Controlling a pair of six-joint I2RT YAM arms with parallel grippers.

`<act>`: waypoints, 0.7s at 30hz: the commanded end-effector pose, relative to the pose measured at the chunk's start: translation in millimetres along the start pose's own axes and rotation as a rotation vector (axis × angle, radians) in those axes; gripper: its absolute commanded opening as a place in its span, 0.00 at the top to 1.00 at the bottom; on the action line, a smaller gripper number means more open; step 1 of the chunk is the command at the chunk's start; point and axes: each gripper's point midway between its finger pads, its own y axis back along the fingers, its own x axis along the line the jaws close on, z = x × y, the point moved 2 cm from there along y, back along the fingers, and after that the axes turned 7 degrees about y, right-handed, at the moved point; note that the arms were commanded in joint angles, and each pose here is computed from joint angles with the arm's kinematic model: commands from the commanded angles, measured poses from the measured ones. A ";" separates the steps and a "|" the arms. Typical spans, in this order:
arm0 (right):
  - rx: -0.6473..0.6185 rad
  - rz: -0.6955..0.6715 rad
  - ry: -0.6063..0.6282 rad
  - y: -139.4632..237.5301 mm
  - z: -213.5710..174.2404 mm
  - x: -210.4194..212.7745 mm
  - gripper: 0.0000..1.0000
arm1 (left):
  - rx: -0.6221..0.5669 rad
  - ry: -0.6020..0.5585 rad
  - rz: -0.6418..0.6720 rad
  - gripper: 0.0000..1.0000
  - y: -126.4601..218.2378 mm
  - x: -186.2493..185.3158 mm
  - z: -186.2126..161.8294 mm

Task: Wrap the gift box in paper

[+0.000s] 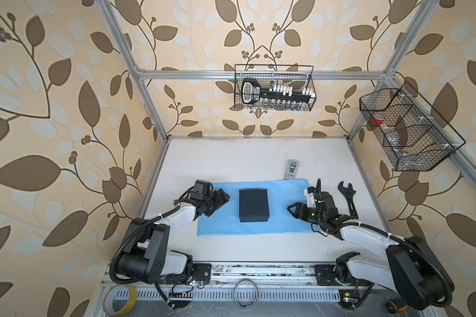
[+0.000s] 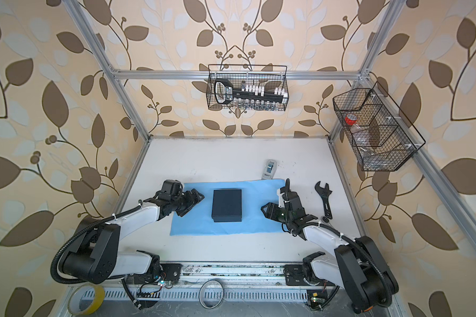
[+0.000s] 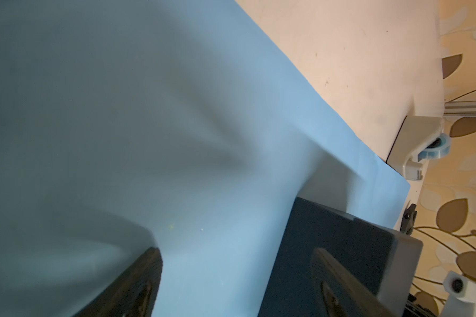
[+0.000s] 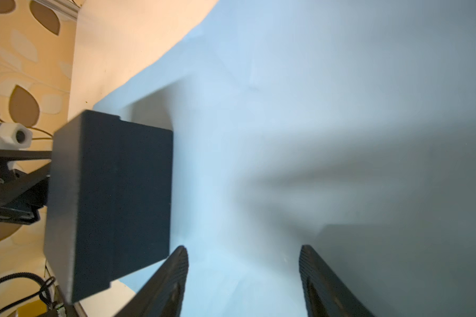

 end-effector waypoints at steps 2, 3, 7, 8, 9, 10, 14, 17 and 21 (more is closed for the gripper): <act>-0.049 0.089 0.142 10.7 24.5 38.2 0.25 | -0.002 -0.040 -0.068 0.13 25.1 -29.0 -2.1; -0.052 0.134 0.159 10.5 27.1 50.4 0.23 | 0.018 -0.040 -0.090 0.15 25.5 -32.8 -6.1; -0.040 0.176 0.296 5.4 26.4 95.1 0.16 | 0.099 -0.026 -0.153 0.23 25.3 -41.8 -19.7; -0.034 0.171 0.312 3.1 25.3 100.4 0.15 | 0.121 -0.030 -0.174 0.24 27.4 -45.5 -23.7; -0.023 0.179 0.318 0.2 22.7 104.5 0.14 | 0.139 -0.039 -0.196 0.25 29.9 -49.4 -28.4; -0.018 0.194 0.311 -2.5 21.3 107.6 0.14 | 0.152 -0.054 -0.211 0.25 31.8 -52.9 -33.2; 0.016 0.295 0.242 -19.0 18.1 122.4 0.14 | 0.199 -0.095 -0.234 0.19 30.2 -63.2 -50.9; 0.035 0.349 0.204 -30.0 17.5 132.0 0.14 | 0.226 -0.104 -0.222 0.17 21.4 -66.5 -58.2; 0.063 0.391 0.180 -39.8 14.4 138.2 0.17 | 0.279 -0.142 -0.226 0.19 11.5 -80.1 -73.1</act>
